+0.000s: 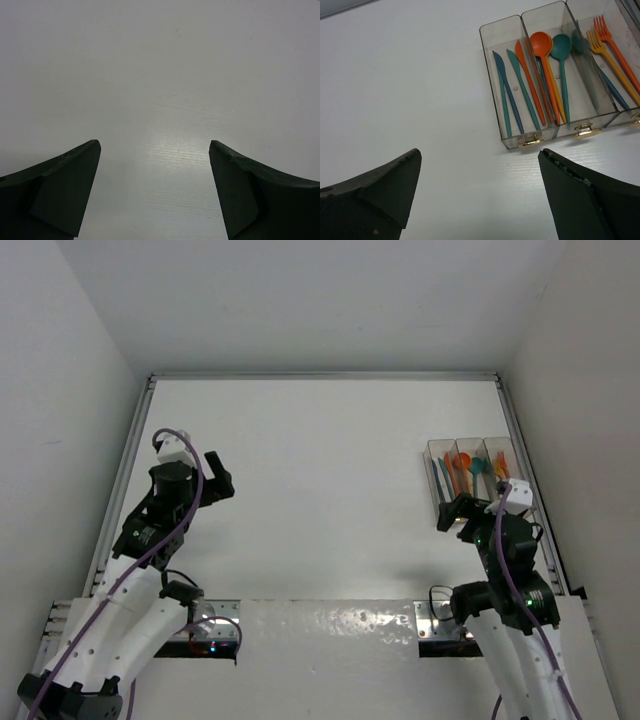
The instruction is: Sort the eating utensils into containers
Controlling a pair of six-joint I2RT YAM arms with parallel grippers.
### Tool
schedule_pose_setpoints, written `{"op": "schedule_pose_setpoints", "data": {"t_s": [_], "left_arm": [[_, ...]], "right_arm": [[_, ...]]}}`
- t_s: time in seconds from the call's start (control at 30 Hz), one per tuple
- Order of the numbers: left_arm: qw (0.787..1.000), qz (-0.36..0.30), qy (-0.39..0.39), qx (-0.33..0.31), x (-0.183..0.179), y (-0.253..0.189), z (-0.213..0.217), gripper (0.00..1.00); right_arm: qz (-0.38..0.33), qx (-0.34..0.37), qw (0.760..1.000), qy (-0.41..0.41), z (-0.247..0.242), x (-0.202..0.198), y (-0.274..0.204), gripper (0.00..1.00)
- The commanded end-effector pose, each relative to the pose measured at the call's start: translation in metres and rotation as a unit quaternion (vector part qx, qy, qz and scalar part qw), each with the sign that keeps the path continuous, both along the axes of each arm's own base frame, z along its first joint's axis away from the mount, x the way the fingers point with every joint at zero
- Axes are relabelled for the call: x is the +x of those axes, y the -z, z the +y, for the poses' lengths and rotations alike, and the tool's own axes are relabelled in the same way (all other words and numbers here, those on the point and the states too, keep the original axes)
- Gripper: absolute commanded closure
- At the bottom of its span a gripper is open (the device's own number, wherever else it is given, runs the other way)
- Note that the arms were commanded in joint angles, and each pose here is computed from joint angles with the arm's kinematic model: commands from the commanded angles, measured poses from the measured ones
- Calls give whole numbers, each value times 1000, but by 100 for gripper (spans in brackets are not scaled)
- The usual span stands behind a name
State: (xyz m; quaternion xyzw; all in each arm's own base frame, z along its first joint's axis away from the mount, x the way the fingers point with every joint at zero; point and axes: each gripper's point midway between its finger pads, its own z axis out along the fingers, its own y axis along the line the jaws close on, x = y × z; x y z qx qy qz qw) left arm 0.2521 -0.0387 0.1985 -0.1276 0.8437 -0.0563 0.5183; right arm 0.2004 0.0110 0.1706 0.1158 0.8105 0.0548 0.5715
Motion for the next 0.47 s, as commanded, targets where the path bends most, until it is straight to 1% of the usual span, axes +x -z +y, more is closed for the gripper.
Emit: {"op": "schedule_pose_setpoints", "data": {"t_s": [0.0, 0.43], "left_arm": [[1000, -23, -5, 0, 4, -9, 1, 11], [1000, -22, -6, 5, 6, -8, 2, 11]], "right_arm": [[-6, 6, 1000, 3, 2, 2, 0, 1], [-3, -3, 1000, -26, 10, -2, 0, 1]]}}
